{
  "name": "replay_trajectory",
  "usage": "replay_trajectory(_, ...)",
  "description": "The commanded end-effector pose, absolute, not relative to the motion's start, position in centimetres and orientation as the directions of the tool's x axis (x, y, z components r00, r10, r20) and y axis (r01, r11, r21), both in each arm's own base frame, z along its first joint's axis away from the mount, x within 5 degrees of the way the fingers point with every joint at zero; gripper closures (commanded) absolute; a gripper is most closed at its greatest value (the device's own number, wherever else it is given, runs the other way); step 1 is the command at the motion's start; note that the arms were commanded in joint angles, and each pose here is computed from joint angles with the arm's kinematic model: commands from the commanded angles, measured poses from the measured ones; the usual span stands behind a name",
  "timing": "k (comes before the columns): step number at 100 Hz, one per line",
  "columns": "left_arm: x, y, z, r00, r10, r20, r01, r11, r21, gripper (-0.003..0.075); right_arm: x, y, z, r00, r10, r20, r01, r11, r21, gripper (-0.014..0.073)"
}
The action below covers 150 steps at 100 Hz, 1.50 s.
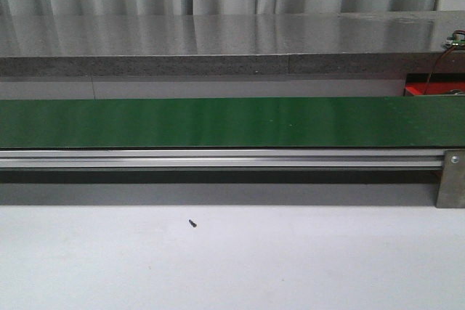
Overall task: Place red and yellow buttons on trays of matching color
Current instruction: 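Move the left gripper down over a red push button on the table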
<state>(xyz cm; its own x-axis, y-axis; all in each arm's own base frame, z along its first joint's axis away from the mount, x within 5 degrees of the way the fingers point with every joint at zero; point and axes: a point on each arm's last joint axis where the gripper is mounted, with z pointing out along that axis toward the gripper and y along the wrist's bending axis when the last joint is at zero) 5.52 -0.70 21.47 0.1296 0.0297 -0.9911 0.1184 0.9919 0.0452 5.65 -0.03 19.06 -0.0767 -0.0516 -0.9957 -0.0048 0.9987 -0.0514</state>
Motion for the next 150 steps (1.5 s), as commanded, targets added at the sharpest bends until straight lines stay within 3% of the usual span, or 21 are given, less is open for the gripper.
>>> replay_trajectory(1,5.3,-0.7,21.0,0.203,0.009,-0.979,0.12,0.992,0.034,0.074,5.5,0.0,20.6,0.043,-0.055,-0.998,0.002,0.999,-0.055,0.0691)
replay_trajectory(19,5.3,-0.7,21.2,0.204,-0.014,-0.979,0.121,0.993,0.012,0.074,5.5,0.0,20.6,0.043,-0.055,-0.998,0.002,0.999,-0.055,0.0691)
replay_trajectory(41,5.1,-0.6,22.7,0.146,-0.186,-0.972,0.144,0.976,-0.165,0.074,5.5,0.0,20.6,0.043,-0.055,-0.998,0.002,0.999,-0.055,0.0691)
replay_trajectory(81,5.8,-1.0,31.3,-0.141,-0.071,-0.988,0.144,0.985,-0.091,0.074,5.5,0.0,20.6,0.043,-0.055,-0.998,0.002,0.999,-0.055,0.0691)
replay_trajectory(104,8.8,-1.4,35.4,-0.466,0.01,-0.885,0.131,0.99,-0.058,0.074,5.5,0.0,20.6,0.043,-0.055,-0.998,0.002,0.999,-0.055,0.0691)
replay_trajectory(123,11.6,-2.1,36.9,-0.562,-0.012,-0.827,0.141,0.984,-0.11,0.074,5.5,0.0,20.6,0.043,-0.055,-0.998,0.002,0.999,-0.055,0.0691)
replay_trajectory(150,14.0,-2.5,35.6,-0.652,-0.008,-0.759,0.132,0.984,-0.123,0.074,5.5,0.0,20.6,0.043,-0.055,-0.998,0.002,0.999,-0.055,0.0691)
